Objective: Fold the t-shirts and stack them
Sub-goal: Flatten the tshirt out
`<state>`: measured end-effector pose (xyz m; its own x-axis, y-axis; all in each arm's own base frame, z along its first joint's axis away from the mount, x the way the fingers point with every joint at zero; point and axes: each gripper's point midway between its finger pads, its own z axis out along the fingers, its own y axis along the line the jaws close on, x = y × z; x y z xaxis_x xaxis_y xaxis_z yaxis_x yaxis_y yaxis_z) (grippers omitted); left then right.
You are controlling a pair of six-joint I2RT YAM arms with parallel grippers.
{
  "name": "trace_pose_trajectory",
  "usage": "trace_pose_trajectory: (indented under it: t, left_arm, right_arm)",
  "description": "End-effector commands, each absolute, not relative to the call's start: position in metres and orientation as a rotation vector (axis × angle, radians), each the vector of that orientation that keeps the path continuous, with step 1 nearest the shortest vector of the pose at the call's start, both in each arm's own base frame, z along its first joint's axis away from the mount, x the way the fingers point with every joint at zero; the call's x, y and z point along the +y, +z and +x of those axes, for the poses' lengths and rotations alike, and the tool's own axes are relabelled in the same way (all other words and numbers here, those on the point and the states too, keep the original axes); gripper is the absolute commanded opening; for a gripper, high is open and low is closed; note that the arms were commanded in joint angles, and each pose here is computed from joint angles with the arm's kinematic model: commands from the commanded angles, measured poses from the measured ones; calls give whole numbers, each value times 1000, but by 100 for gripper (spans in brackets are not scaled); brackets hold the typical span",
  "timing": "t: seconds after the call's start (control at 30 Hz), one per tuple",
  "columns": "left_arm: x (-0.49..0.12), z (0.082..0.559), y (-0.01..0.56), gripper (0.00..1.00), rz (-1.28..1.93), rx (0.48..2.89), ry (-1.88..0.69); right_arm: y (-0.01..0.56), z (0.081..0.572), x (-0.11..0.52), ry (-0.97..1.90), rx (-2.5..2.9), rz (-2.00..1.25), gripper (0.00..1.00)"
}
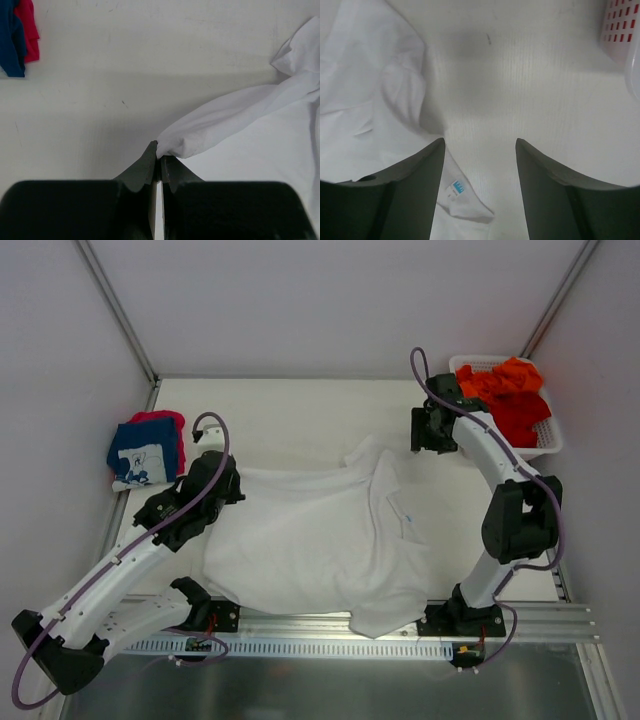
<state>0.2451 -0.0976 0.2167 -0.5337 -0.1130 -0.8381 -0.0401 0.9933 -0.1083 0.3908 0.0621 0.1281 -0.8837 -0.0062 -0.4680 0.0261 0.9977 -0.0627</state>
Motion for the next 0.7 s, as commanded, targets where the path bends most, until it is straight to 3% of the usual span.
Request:
trace_pose_trajectory:
  t: [0.0,0.17,0.4,0.67]
  left_arm:
    - [-98,250,227,0,-137,2088,-125]
    - [-97,246,223,0,-135,2093,-132]
    - [-98,244,226,0,-127,2085,-151]
    - [-97,240,226,0,-123,2081,-165]
  right_arm:
    - [154,387,93,68,2575,-31,62]
    - [140,400,121,232,2606,-73,62]
    - [97,435,143,293,2687,-74,62]
    - [84,480,161,286,2695,-116,62]
